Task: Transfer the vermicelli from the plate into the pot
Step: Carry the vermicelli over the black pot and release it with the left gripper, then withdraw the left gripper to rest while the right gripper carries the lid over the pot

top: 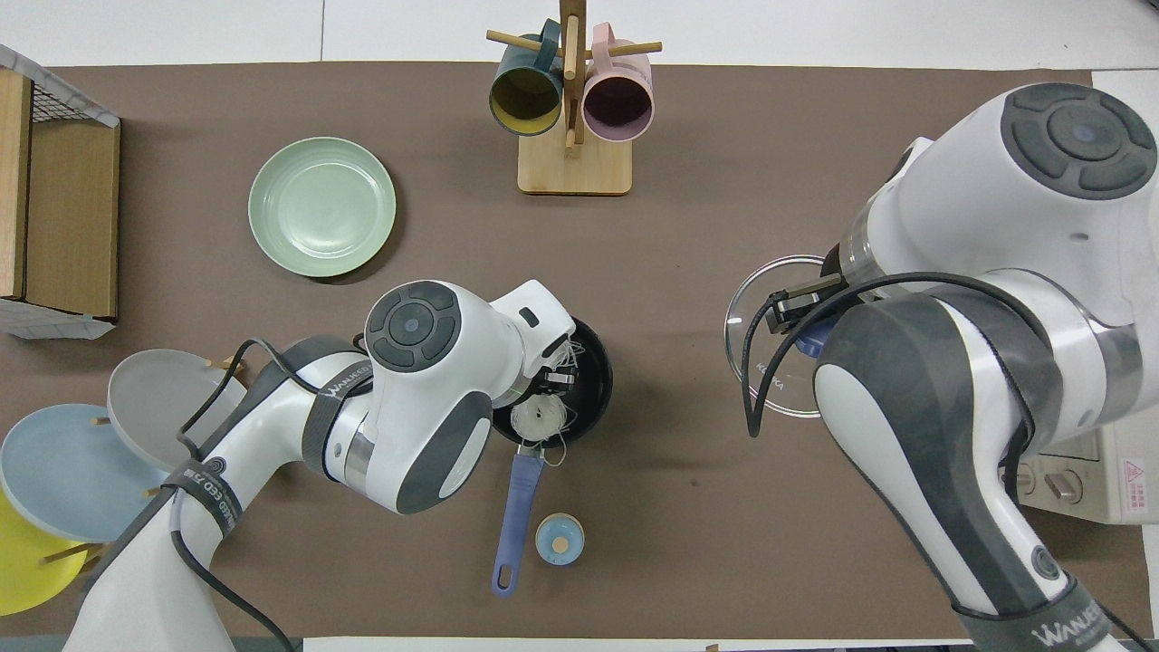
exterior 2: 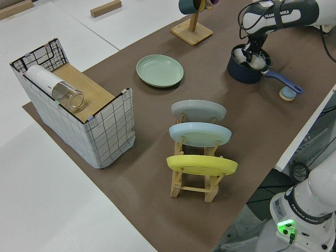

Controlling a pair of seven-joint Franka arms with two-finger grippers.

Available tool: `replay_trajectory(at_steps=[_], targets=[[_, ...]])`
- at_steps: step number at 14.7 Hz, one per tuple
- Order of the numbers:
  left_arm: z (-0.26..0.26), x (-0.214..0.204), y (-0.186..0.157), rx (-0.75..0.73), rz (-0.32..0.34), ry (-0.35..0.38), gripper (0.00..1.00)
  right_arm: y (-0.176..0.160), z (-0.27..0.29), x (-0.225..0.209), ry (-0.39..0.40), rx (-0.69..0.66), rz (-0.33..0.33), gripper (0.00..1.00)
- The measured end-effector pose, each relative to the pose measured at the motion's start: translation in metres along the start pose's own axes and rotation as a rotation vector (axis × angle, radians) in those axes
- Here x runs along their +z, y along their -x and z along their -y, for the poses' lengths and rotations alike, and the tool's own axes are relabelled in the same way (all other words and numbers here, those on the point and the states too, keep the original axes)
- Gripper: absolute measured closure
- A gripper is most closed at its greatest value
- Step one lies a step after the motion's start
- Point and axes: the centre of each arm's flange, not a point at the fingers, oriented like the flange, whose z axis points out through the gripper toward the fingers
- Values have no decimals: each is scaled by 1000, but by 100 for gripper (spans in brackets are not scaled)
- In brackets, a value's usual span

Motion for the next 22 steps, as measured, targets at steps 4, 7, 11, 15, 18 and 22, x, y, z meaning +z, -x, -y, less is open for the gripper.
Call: replay_trajectory(at_steps=[4,7,11,15,18,22], targets=[[36,-28,-25,-45,-44,-15,46,0,3,0,0,4,0,37],[79,-104,-55,-76,-89,-80,15,1,24,0,3,32,-7,37],[135,-204,-70,-157,-126,-111,0,11,105,1,1,124,-50,37],[179,-254,-49,-124,-97,-162,0,21,233,16,-17,226,-88,37],[214,-281,-29,-93,-65,-173,0,13,277,44,-23,237,-96,37],[232,-290,-17,-93,-41,-177,0,0,283,78,22,233,-92,37]])
